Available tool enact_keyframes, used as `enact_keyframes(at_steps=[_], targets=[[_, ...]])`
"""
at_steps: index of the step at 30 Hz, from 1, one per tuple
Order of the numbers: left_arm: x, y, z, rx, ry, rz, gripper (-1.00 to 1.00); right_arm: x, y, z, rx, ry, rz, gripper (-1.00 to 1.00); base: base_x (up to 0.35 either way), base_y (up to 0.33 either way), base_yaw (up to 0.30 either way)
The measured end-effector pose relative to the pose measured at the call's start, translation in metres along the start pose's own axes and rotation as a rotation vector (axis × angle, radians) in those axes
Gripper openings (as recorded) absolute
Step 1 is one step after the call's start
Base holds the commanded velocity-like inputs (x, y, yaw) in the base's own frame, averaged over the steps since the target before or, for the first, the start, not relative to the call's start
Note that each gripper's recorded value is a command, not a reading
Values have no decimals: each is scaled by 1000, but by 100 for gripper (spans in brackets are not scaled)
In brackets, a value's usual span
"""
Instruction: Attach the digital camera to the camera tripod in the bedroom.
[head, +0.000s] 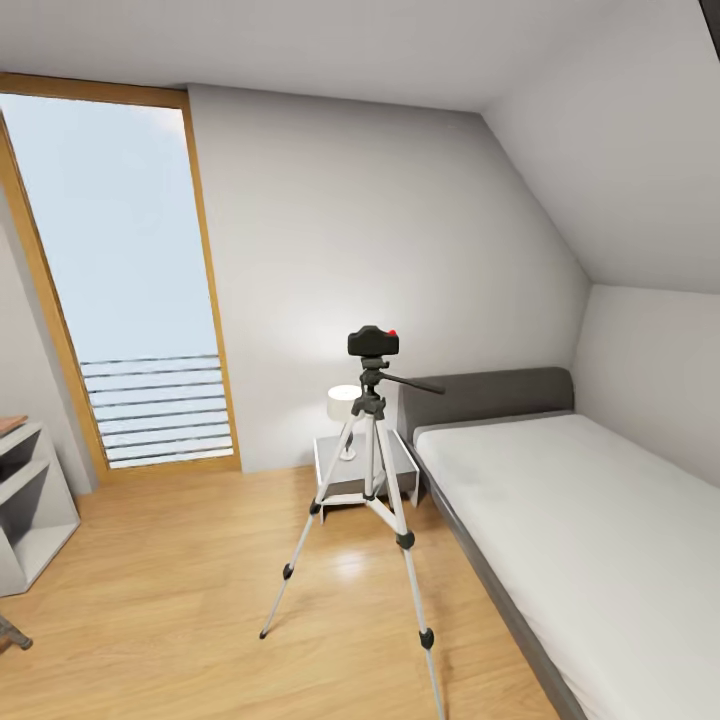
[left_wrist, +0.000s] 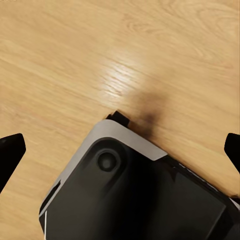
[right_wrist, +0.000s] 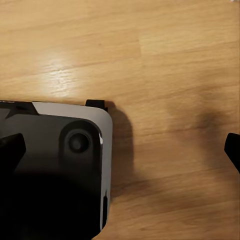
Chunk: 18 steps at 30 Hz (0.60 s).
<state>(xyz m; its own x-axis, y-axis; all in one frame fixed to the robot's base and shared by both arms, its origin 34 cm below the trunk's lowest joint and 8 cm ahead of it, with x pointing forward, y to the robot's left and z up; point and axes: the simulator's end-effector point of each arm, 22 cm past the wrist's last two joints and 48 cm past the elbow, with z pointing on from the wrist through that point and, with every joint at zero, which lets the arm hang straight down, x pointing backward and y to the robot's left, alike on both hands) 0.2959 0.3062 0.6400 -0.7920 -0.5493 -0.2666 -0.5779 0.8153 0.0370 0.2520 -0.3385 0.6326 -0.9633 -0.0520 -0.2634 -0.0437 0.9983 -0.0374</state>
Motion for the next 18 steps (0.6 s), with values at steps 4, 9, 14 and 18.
enact_keyframes(at_steps=[4, 9, 14, 18], targets=[[0, -2, 0, 2, 0, 0, 100, 0, -1, 0, 1, -1, 0, 100, 0, 0, 0], [1, -2, 0, 3, 1, -1, 100, 0, -2, 0, 3, -1, -1, 100, 0, 0, 0], [1, -1, 0, 1, 2, 0, 100, 0, -3, 0, 3, -1, -3, 100, 0, 0, 0], [0, 0, 0, -1, 1, 0, 100, 0, -3, 0, 3, 0, -3, 100, 0, 0, 0]])
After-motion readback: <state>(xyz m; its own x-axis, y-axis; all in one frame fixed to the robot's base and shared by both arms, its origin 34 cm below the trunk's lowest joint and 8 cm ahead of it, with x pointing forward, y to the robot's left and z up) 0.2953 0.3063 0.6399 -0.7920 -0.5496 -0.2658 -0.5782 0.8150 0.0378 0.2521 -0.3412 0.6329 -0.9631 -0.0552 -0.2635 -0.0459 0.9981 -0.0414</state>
